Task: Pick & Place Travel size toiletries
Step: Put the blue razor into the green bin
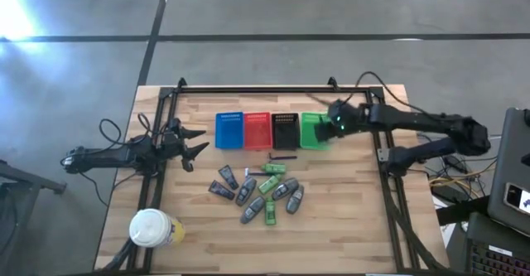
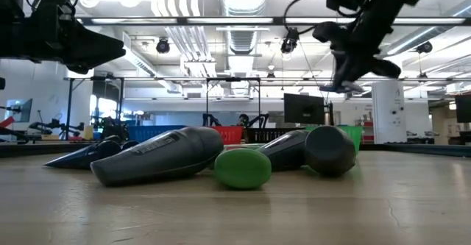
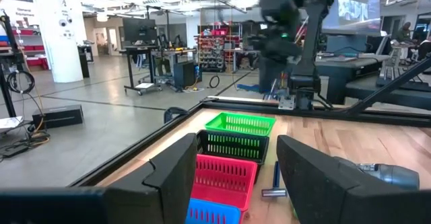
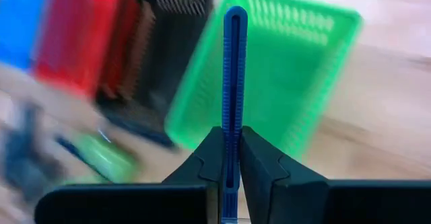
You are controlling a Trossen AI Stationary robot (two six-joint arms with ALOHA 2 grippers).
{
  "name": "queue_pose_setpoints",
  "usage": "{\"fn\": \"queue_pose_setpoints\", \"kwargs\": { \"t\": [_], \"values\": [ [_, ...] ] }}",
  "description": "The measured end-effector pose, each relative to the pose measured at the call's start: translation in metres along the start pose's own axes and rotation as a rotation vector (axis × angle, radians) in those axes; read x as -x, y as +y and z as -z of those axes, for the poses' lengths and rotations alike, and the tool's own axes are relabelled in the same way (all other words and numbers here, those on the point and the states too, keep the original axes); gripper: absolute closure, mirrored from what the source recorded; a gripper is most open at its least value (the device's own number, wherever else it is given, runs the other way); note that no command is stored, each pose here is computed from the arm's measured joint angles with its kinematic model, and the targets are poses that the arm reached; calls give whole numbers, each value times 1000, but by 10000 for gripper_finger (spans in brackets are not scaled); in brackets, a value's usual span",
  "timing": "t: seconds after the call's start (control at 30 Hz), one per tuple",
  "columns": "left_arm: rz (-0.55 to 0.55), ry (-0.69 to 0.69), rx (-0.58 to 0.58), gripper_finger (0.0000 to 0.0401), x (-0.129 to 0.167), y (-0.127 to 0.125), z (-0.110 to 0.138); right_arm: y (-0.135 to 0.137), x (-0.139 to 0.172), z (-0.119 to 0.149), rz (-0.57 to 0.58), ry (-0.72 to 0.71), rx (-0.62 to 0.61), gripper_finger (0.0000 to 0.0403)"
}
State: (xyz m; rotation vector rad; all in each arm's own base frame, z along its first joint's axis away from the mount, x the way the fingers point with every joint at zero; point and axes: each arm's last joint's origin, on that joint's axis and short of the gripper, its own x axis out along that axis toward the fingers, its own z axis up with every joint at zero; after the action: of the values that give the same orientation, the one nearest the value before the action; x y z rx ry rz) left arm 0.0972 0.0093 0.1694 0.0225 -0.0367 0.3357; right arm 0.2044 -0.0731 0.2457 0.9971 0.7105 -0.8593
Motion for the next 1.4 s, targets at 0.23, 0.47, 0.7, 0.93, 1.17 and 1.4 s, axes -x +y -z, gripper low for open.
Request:
{"fn": "queue_pose_setpoints", "kwargs": {
  "t": [0.23,0.47,0.7,0.93,1.17,1.4],
  "values": [
    [0,0,0,189,0,0,0,-25,-39,-16,-13,82,-151,378],
    [-1,0,0,189,0,0,0,-19,-68,-16,-13,107,-127,338],
    [-1,0,0,189,0,0,0,-19,-72,-15,-5,126,-73,264],
    [0,-1,0,189,0,0,0,6,-34,-15,-180,35,261,180],
    [-1,-1,0,189,0,0,0,29,-21,29,-301,215,889,167],
    [0,0,0,189,0,0,0,48,-45,63,-206,157,1229,202]
  ]
}}
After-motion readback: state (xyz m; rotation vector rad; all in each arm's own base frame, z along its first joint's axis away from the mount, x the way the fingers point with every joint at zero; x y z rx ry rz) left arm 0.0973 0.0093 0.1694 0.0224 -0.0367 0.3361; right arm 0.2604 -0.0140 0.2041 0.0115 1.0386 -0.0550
